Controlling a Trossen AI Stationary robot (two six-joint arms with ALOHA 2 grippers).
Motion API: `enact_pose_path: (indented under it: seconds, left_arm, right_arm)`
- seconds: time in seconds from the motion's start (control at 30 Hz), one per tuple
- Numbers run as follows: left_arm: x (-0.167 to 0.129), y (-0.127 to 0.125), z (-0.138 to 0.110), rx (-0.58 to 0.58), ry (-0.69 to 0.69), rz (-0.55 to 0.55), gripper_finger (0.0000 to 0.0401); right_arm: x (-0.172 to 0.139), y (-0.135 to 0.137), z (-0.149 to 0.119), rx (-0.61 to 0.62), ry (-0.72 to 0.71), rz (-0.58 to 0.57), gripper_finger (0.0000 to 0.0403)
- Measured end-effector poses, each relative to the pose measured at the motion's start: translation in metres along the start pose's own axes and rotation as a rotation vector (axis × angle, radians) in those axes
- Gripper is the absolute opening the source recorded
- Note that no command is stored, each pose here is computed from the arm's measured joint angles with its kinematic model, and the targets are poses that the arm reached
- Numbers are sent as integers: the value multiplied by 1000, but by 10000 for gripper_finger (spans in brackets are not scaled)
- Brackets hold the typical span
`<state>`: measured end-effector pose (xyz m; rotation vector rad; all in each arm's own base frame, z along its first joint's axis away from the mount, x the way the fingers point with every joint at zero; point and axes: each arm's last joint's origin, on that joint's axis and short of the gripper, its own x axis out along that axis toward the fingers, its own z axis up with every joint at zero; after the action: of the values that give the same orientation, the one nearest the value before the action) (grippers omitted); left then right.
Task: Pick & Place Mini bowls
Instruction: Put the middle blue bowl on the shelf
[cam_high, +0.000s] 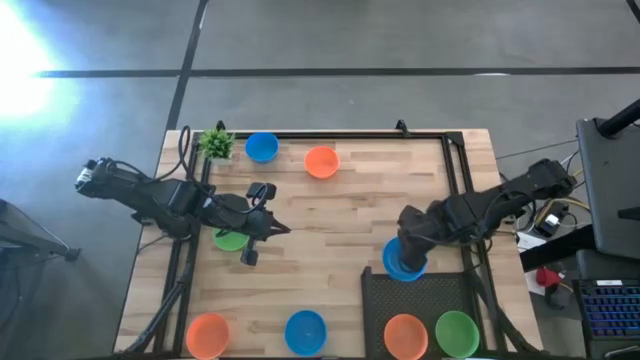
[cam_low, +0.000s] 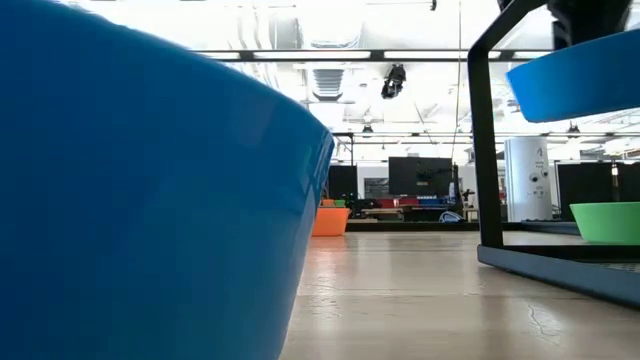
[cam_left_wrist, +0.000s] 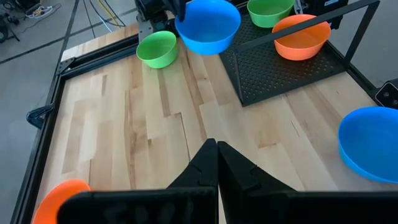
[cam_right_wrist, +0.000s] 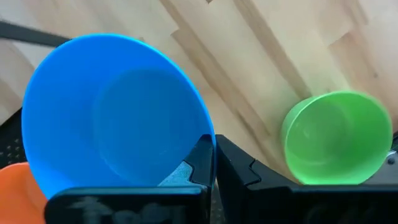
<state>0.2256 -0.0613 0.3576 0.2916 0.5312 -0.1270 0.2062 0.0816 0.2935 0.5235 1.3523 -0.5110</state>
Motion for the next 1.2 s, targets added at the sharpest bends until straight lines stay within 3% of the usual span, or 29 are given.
enact_pose_path:
  seconds: [0.5, 1.2]
  left_arm:
    - [0, 0, 0, 9, 0, 0, 0]
    - [0, 0, 0, 30, 0, 0, 0]
  right_arm:
    - [37, 10, -51, 129, 87, -46, 8]
    - [68, 5, -85, 287, 114, -105, 8]
